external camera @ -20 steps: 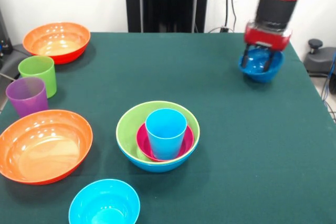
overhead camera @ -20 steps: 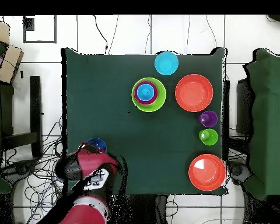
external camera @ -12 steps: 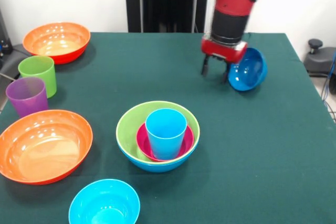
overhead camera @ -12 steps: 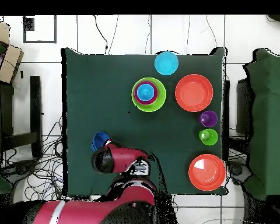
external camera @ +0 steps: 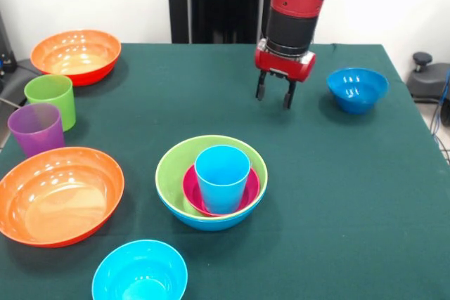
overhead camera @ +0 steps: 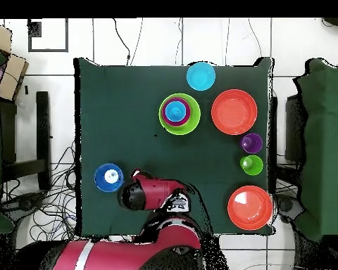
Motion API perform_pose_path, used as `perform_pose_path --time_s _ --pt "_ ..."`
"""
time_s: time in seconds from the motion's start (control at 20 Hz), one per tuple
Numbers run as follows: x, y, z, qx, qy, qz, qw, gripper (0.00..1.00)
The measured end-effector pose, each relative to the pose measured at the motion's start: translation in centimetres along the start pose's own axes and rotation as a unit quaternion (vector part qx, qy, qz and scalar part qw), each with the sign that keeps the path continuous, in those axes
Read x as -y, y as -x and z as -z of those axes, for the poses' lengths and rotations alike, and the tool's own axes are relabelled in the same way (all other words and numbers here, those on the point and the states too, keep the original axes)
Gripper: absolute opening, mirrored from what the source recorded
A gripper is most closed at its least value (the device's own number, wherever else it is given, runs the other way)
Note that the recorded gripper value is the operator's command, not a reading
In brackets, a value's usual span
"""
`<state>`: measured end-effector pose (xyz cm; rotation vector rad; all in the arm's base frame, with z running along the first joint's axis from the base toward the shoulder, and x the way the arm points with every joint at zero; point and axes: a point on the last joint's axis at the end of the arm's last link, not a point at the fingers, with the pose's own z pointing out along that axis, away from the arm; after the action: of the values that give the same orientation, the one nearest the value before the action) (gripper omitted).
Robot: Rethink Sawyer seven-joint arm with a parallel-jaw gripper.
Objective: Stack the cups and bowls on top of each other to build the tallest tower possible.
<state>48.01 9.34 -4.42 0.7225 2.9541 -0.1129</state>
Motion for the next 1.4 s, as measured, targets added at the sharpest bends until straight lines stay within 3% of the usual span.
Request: perform_pose_path --time_s 0.35,0.7,0.95,1.15,1.4 --pt "-0.6 0.2 0.5 0.005 0.005 0.005 1.0 1.0" --pt "-2.0 0.7 2.5 0.023 0.017 0.013 0.9995 1.0" --pt "-3.1 0.3 5.5 0.031 0.025 0.022 0.999 1.0" --pt "-4.9 -1.0 8.7 0.045 0.016 0.045 0.9978 1.0" --pt "-6.7 -3.1 10.9 0.046 -0.001 0.064 0.9969 1.0"
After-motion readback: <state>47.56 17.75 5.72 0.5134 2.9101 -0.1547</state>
